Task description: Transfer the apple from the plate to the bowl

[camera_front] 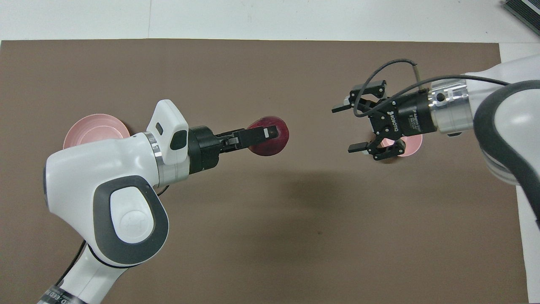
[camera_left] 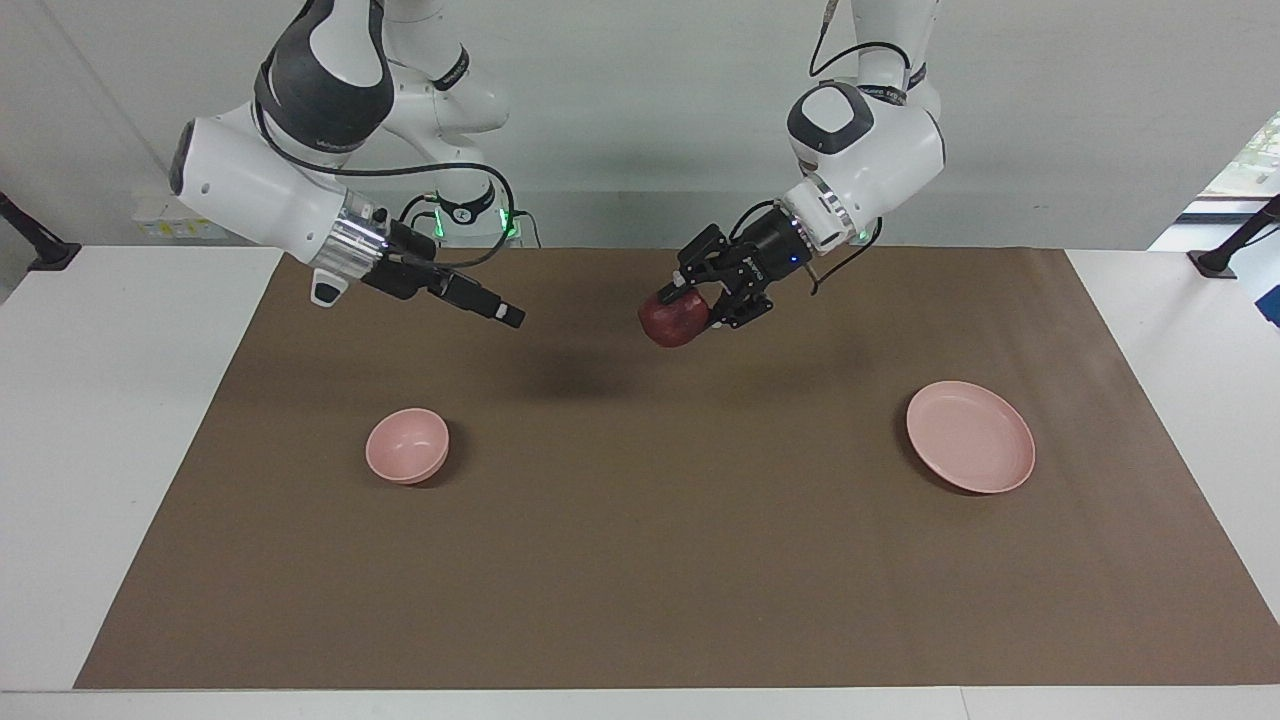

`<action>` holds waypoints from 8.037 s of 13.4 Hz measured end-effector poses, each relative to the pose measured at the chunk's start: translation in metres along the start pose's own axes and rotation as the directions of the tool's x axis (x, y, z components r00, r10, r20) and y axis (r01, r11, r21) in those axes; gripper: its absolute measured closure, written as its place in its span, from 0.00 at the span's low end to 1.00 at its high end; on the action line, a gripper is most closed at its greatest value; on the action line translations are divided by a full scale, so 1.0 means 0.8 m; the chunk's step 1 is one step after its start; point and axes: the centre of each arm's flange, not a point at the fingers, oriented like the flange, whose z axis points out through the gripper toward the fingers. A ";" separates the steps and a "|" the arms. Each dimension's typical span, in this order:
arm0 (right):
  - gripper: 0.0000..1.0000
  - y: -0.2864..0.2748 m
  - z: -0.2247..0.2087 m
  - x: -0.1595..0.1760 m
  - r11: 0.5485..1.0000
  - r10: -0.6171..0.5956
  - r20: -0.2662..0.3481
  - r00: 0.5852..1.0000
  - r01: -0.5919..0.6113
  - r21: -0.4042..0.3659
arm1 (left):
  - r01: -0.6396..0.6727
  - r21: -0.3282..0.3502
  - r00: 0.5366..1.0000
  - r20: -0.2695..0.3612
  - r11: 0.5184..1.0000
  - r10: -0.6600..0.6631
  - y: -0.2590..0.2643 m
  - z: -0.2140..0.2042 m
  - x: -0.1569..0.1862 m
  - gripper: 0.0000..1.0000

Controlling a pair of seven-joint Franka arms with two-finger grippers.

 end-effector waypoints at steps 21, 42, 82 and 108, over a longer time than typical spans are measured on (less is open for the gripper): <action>0.00 -0.035 0.108 -0.061 0.981 0.188 0.143 0.972 -0.193 0.027 | 0.015 -0.003 1.000 0.005 1.000 -0.015 0.007 0.002 -0.005 0.31; 0.23 -0.034 0.095 -0.048 0.978 0.196 0.125 0.972 -0.203 0.044 | 0.017 0.000 1.000 0.001 1.000 -0.017 0.005 -0.001 -0.004 0.01; 0.09 0.165 -0.028 0.239 0.571 -0.703 -0.150 0.695 0.425 -0.703 | -0.274 0.770 0.955 0.291 0.576 0.066 -0.188 -0.196 0.135 0.00; 0.00 0.061 -0.262 -0.141 0.521 -0.722 -0.154 0.674 0.384 -0.763 | -0.287 0.776 0.936 0.351 0.561 -0.007 0.005 -0.374 0.143 0.00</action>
